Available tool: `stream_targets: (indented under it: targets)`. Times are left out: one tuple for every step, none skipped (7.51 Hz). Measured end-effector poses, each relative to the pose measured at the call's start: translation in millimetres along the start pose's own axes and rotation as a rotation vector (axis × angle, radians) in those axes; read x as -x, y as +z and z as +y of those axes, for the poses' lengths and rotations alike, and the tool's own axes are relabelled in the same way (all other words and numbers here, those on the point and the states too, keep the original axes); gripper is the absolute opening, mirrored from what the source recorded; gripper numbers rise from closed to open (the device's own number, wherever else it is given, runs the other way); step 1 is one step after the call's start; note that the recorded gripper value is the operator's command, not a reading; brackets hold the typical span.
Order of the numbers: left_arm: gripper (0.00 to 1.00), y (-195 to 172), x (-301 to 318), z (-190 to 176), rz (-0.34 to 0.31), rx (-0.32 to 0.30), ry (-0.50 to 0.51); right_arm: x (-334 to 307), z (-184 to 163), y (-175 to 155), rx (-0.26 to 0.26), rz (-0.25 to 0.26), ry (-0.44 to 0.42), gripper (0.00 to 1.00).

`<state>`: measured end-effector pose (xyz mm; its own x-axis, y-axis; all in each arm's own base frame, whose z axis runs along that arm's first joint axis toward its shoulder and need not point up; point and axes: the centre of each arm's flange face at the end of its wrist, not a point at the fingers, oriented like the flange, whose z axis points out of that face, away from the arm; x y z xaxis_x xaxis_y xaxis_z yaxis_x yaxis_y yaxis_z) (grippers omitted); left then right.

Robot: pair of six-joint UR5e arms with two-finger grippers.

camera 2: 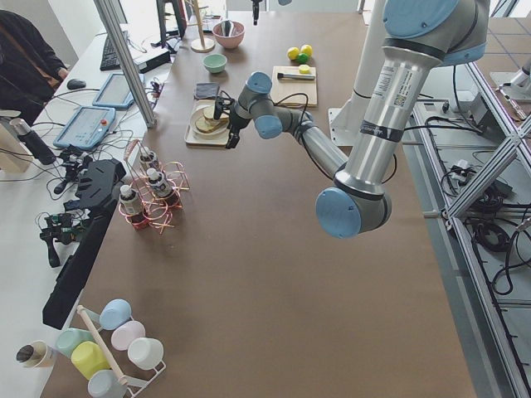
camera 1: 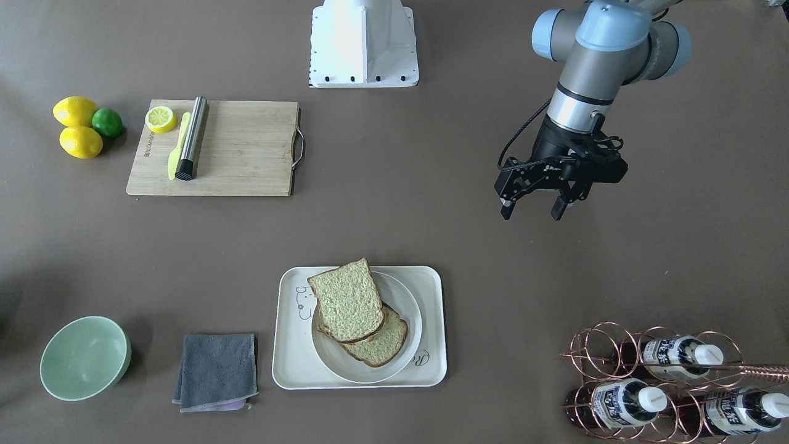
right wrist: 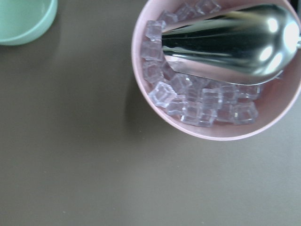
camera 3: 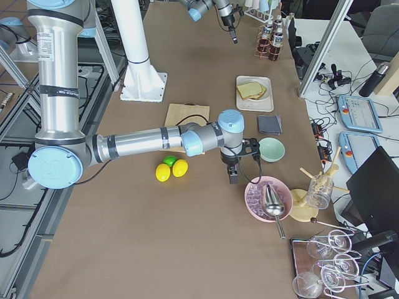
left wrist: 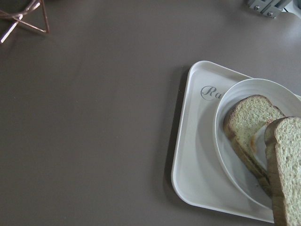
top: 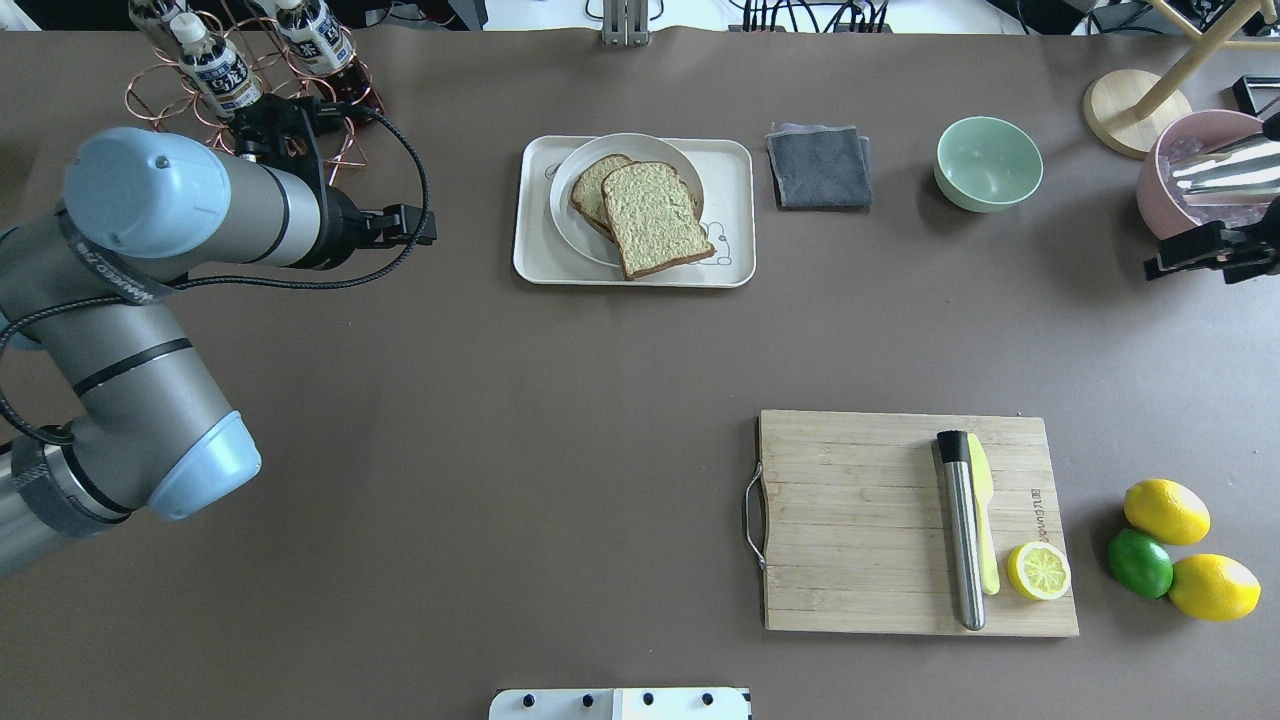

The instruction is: Make sandwich and place on tray

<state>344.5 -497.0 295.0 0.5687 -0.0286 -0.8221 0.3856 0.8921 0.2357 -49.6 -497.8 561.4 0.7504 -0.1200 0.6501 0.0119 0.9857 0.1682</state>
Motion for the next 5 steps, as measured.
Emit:
stream_targets:
  targets:
    - [0.98,-2.0,20.3,3.5,-0.015,0.019,0.002,-36.0,4.4,-10.0,0.032,0.039,-0.041,0.99]
    - [0.98,-5.8,49.5,-0.4,-0.023,0.074,0.052,-60.3,13.1,-12.8,0.063,0.061,-0.061,0.99]
    - [0.98,-13.0,91.1,-10.1,-0.022,0.150,0.124,-80.0,23.0,-10.6,0.093,0.069,-0.080,0.99]
    - [0.98,-26.6,138.0,-27.3,-0.023,0.190,0.171,-103.6,32.5,-5.4,0.119,0.067,-0.102,0.99]
    - [0.98,-41.5,187.6,-41.7,-0.037,0.203,0.212,-126.9,40.9,1.9,0.142,0.050,-0.119,0.99]
